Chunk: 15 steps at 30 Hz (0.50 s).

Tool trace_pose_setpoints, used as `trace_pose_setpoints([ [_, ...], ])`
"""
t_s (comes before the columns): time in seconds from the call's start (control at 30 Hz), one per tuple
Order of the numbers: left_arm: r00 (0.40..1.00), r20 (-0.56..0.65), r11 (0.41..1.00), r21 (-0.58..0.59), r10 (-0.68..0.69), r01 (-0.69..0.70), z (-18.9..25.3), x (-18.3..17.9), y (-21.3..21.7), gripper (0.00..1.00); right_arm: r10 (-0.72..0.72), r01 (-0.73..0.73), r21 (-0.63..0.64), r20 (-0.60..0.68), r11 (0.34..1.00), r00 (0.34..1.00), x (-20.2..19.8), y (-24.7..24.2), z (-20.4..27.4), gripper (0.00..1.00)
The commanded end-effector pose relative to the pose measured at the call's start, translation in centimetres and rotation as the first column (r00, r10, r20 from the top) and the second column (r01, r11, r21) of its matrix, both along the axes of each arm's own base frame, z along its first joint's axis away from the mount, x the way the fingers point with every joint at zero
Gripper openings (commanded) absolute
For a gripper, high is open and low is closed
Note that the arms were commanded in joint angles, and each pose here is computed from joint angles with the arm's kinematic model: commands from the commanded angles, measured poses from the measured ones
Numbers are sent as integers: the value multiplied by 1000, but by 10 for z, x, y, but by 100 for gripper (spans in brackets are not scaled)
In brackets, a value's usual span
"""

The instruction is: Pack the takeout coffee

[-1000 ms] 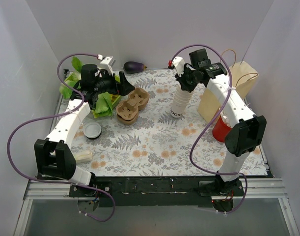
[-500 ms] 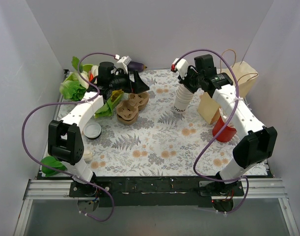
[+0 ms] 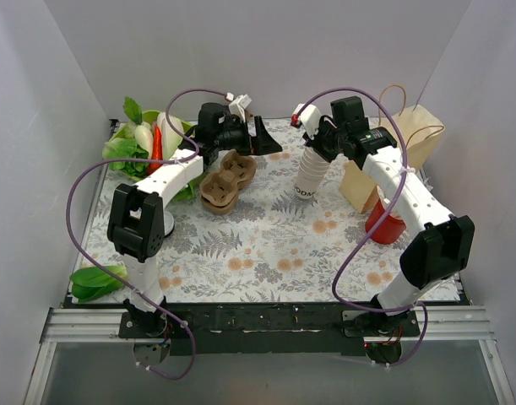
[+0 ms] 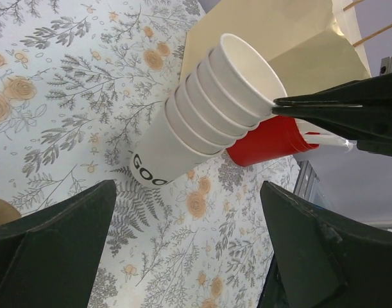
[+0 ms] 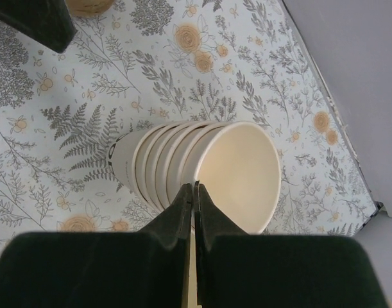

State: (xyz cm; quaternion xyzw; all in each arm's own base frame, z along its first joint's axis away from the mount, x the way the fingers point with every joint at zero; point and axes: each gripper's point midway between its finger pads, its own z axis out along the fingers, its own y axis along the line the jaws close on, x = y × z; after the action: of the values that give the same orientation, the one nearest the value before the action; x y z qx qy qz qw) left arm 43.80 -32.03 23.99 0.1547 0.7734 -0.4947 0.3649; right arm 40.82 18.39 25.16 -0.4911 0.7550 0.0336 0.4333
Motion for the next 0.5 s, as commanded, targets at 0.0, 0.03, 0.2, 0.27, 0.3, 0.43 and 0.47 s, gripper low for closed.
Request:
trace_pose_setpoints([
  [0.0,995,98,999,-39,-8,12,37,0,-6,97,30,-29,37,-24,999,999,0,11,0,1],
  [0.03,994,109,999,-33,-8,12,38,0,-6,97,30,-29,39,-37,999,999,-1,12,-3,1],
  [0.2,993,116,1000,-9,-7,8,38,-11,1,97,29,-26,44,-84,999,996,-9,11,-13,1],
  [0.27,994,106,1000,-18,-24,26,37,-17,2,97,32,-28,41,-107,999,994,-13,11,-15,1],
  [0.3,994,110,999,-25,-26,29,41,-19,2,97,33,-29,38,-122,999,992,-14,11,-18,1],
  [0.43,996,82,999,-34,-27,30,39,-24,2,98,28,-23,29,-198,999,980,-21,11,-29,4],
  [0.47,997,78,999,-34,-27,30,38,-24,3,97,32,-26,30,-208,999,978,-23,12,-31,6],
])
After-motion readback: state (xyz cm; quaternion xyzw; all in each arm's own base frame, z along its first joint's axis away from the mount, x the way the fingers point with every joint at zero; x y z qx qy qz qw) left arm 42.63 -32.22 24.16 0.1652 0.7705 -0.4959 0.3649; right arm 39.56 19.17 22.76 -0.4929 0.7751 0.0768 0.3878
